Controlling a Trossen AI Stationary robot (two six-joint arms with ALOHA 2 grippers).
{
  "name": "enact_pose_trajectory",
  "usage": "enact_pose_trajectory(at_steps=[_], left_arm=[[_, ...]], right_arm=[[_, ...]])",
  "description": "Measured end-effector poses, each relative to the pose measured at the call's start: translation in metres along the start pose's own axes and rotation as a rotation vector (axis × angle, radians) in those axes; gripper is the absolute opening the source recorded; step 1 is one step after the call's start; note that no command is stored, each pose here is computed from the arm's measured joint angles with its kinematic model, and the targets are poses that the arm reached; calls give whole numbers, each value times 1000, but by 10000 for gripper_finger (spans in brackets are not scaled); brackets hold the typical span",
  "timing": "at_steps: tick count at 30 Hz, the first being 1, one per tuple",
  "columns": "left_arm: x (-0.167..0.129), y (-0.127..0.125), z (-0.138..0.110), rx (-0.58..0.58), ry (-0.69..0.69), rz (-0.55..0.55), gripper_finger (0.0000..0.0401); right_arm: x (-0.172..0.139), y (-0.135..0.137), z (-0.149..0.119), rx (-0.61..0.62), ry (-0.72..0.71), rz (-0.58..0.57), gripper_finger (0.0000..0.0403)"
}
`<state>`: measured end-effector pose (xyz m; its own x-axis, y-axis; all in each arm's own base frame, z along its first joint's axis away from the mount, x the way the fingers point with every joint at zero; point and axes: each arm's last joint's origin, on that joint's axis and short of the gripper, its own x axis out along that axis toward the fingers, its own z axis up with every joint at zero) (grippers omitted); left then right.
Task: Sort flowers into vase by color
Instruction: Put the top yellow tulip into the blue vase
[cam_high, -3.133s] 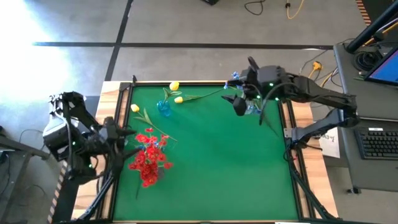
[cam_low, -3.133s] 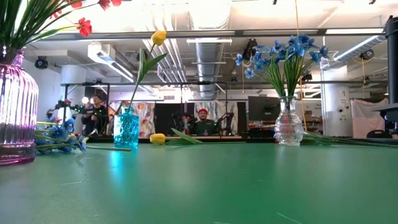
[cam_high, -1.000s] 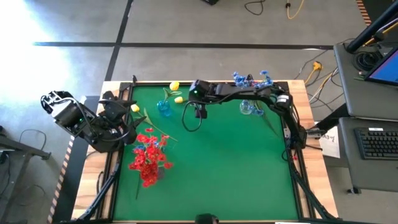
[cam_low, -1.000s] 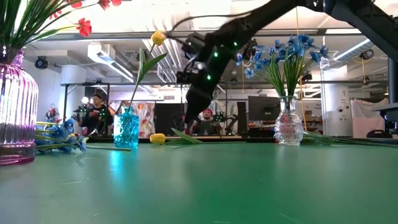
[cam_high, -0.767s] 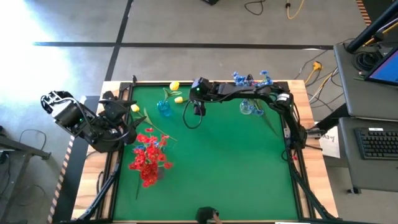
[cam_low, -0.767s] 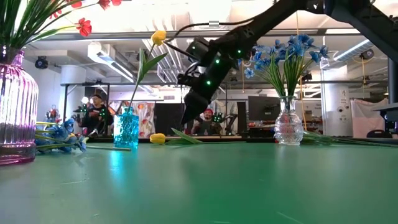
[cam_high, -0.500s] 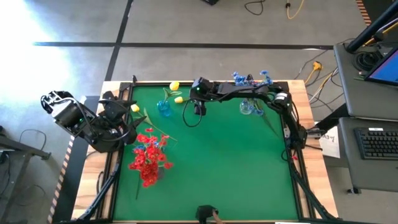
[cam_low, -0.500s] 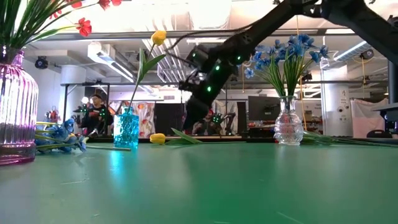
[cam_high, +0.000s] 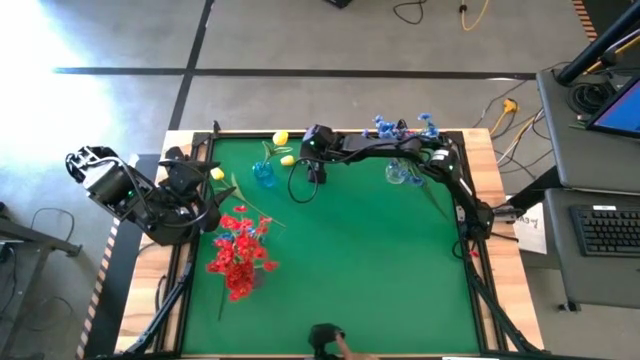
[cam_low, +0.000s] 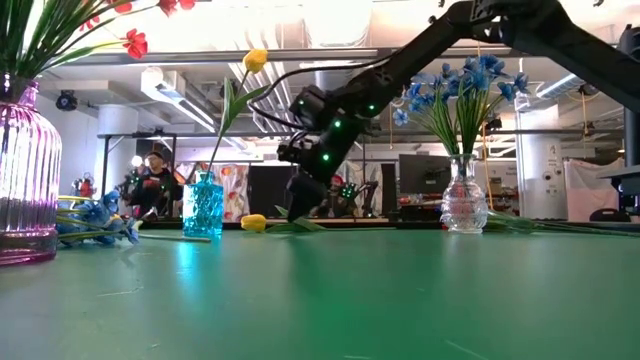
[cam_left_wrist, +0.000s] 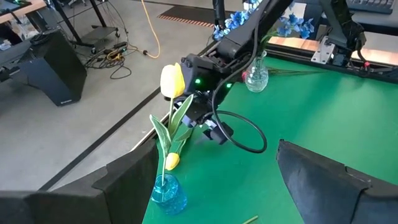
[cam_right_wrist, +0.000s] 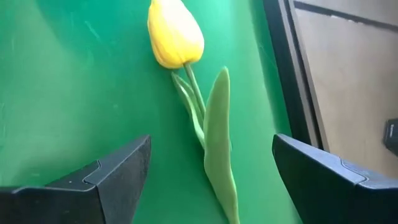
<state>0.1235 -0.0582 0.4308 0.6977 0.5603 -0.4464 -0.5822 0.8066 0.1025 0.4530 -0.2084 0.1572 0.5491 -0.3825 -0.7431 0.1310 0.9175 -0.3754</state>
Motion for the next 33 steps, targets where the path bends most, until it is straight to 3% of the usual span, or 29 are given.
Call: enact_pose_trajectory(at_steps=[11, 20, 26, 29, 33], left_arm=[[0, 0, 0, 3, -5, 5, 310], [0, 0, 0, 4, -6, 6, 310], [0, 0, 0, 4, -6, 6, 310], [0, 0, 0, 3, -6, 6, 310], [0, 0, 0, 4, -8, 7, 310]], right_arm=[[13, 6, -7, -6, 17, 72, 327], [15, 6, -12, 28, -4, 209, 327], [14, 11, -11, -9, -3, 220, 325], [14, 12, -11, -18, -1, 227, 306], [14, 12, -11, -24, -1, 233, 245]])
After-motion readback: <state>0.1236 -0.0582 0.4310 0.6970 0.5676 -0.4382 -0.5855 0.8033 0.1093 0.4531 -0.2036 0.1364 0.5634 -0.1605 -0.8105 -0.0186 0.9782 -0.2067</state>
